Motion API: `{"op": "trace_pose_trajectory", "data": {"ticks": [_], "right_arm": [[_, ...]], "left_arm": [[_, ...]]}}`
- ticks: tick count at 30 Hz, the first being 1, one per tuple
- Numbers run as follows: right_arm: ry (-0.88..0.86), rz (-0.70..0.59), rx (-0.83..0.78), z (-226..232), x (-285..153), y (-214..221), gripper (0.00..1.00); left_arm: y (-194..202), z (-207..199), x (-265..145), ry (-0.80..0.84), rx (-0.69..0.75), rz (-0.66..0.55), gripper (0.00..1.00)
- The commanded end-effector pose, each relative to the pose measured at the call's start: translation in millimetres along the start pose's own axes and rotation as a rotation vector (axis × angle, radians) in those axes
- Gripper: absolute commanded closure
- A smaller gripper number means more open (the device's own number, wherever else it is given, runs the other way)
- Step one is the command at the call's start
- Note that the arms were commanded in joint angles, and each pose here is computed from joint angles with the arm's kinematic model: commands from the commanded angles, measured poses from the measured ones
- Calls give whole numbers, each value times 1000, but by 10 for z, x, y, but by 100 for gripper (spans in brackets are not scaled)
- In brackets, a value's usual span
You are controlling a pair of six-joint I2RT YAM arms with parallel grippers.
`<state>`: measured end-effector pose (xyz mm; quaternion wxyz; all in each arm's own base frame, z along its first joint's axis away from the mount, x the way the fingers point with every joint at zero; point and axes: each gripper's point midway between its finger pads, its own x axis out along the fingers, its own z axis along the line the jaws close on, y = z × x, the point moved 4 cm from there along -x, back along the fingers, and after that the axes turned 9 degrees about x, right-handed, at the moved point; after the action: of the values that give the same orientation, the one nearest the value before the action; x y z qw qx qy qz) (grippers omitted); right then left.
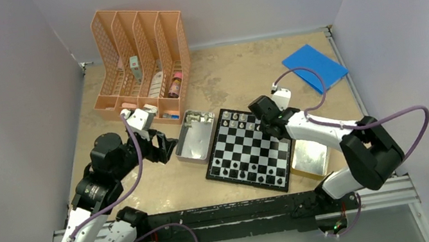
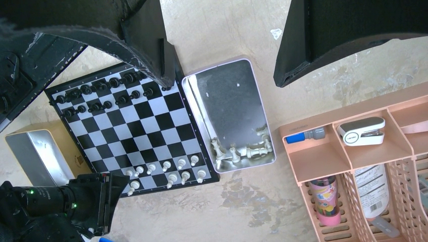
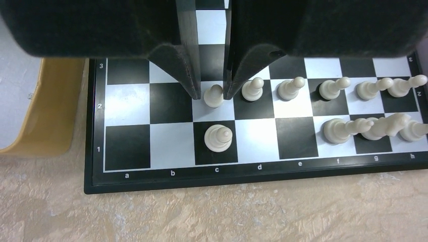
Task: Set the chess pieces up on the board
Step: Place the chess piece on the chessboard, then pick up the chess piece from the storage box.
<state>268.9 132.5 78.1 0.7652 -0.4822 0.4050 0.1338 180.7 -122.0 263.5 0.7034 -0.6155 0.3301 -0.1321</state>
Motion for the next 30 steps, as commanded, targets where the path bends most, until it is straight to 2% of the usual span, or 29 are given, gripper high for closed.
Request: {"op": "trace_pose_trajectory", "data": {"ticks": [1, 10, 18, 24, 30], "right_arm": [[-28, -55, 41, 120, -162, -244, 74], [-119, -122, 42, 368, -441, -608, 73], [-416, -150, 0, 993, -798, -924, 73], [-535, -168, -106, 1553, -1003, -760, 73], [-571, -143, -252, 2051, -998, -340, 73]], "left_arm": [[-46, -11, 13, 12, 26, -28, 28], [-45, -12, 19, 15, 25, -27, 28], [-43, -5, 27, 11, 26, -24, 29], [-63, 29, 2, -17, 26, -31, 29], [-118, 53, -68, -45, 29, -56, 29]]}}
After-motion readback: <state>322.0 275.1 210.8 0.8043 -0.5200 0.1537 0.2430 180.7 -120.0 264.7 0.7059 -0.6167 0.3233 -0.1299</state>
